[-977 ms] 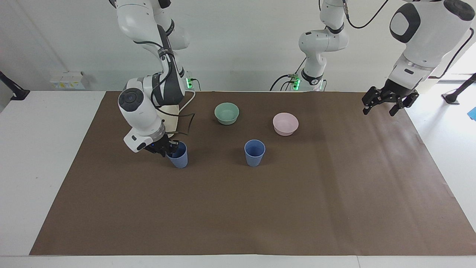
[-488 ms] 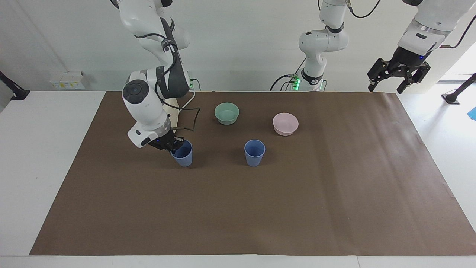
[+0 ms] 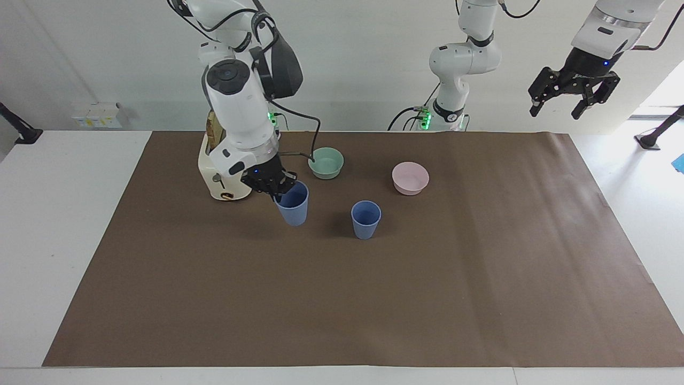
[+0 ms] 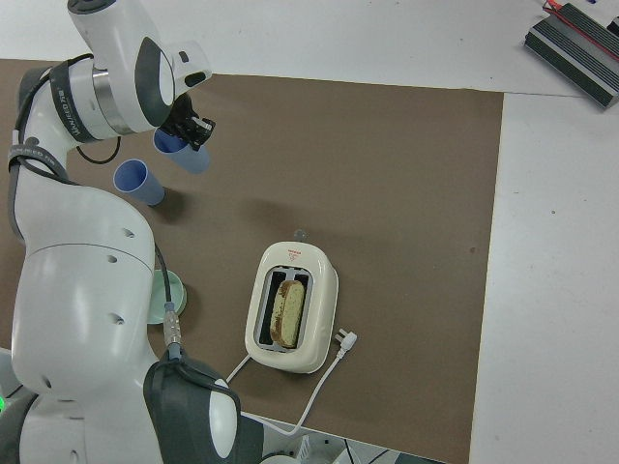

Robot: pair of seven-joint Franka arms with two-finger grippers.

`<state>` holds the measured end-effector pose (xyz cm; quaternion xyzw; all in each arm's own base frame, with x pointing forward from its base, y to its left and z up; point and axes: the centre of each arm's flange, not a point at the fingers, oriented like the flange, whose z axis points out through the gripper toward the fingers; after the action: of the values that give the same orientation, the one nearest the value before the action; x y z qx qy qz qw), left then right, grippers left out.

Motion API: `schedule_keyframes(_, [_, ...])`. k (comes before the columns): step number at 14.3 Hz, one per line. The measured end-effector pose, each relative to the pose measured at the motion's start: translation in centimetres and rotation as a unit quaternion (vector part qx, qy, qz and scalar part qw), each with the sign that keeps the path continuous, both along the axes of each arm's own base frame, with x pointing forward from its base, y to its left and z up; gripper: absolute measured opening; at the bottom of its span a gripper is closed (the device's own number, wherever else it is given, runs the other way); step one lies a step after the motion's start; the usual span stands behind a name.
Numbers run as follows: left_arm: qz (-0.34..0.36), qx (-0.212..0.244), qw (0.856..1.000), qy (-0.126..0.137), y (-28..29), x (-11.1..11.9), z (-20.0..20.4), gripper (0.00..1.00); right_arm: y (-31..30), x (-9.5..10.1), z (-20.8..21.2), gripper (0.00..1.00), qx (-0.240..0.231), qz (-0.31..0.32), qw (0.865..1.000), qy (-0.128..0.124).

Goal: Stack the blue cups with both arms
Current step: 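Carry the blue cup with the right gripper over the placed cup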

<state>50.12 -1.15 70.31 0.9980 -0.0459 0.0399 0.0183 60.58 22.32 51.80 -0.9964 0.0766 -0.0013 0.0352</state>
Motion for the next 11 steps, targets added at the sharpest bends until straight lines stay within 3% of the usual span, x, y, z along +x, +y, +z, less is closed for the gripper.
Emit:
schedule_keyframes(5, [0.013, -0.001, 1.000, 0.004, 1.4, -0.1, 0.0, 1.00, 4.9, -0.4, 1.4, 0.05, 0.011, 0.010, 1.000, -0.011])
schedule_keyframes(11, [0.008, -0.001, 1.000, 0.005, 0.9, -0.1, -0.1, 1.00, 10.9, -3.2, 2.0, 0.05, 0.017, 0.050, 0.998, -0.016])
